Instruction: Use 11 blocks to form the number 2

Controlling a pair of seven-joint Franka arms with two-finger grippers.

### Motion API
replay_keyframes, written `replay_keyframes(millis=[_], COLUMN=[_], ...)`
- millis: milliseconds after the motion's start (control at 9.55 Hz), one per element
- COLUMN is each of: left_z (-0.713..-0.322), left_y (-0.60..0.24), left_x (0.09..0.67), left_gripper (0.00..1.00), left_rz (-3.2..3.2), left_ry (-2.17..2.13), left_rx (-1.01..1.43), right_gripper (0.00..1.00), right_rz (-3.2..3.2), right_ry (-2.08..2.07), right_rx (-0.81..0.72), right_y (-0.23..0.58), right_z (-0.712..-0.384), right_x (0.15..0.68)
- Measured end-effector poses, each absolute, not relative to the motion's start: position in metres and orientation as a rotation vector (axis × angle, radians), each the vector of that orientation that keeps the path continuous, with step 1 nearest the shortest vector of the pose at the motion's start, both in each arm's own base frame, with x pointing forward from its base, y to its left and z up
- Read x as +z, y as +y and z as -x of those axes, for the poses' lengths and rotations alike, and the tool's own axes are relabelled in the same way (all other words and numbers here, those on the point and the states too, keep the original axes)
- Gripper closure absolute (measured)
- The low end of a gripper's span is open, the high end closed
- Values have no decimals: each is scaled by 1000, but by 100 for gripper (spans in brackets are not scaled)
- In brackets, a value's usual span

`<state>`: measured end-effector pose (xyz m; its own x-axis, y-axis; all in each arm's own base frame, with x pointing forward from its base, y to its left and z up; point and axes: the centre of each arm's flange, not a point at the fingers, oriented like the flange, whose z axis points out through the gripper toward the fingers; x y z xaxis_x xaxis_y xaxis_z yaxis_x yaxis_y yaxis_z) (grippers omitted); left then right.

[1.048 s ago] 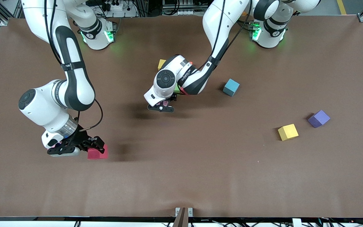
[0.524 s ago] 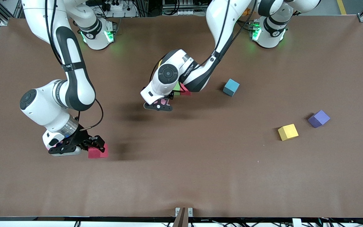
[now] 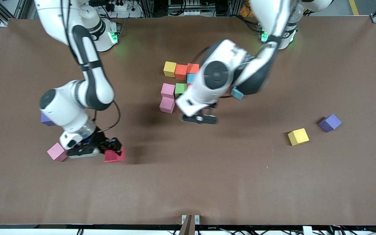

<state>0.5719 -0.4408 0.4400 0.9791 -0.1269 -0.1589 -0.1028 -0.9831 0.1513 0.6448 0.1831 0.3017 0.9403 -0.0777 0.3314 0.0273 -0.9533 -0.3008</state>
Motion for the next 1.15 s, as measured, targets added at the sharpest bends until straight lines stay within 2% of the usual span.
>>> replay_keyframes(millis=[524, 1152], left_z=[-644, -663], left_y=[-238, -129], left_x=[453, 443], left_gripper=[0, 0], left_rz=[-3066, -3232], left_ry=[-302, -221], left_rx=[-278, -278], right_gripper=[39, 39], right_rz=[2844, 2878], right_ry=[86, 191], right_rx=[-494, -434], right_y=[288, 315], right_z=[-598, -554], right_x=[237, 202])
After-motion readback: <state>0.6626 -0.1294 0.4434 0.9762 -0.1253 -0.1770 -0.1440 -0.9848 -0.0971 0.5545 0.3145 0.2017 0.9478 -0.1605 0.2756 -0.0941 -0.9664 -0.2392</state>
